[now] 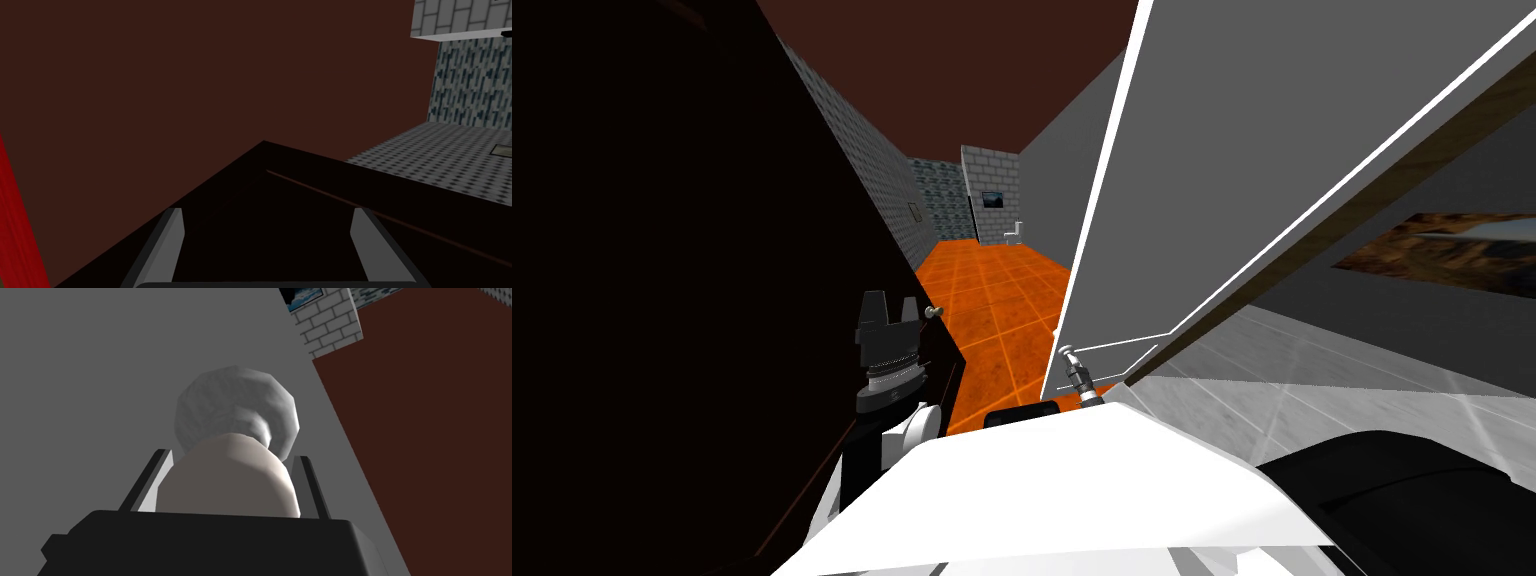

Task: Push the door open

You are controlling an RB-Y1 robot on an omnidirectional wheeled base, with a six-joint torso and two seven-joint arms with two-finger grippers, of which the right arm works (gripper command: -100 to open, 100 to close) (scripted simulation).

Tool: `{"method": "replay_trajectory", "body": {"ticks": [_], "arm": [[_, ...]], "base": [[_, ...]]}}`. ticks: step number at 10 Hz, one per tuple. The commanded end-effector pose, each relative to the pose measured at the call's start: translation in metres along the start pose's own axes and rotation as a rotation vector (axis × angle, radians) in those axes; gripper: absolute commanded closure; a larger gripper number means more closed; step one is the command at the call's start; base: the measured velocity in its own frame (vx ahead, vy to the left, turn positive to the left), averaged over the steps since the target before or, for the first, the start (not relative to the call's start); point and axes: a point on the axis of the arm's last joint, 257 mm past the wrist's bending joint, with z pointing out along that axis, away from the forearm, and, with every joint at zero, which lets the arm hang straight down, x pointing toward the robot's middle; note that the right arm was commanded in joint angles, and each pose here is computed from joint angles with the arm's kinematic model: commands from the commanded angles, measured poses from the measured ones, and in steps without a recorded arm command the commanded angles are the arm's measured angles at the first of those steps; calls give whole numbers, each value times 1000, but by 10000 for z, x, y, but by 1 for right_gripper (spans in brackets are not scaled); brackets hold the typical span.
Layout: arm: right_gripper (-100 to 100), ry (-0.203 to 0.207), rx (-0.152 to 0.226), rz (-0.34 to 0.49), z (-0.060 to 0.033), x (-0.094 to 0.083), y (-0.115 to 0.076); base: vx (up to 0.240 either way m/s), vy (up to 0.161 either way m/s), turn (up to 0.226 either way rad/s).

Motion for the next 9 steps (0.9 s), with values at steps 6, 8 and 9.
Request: {"method": "replay_trajectory", "body": {"ticks": [6, 8, 9], "arm": [[100, -19, 1, 199, 105, -60, -22], [100, -22, 1, 254, 129, -58, -16], [100, -24, 0, 289, 154, -56, -10]], "base": [[40, 8, -41], [36, 5, -38], [54, 8, -72]]}}
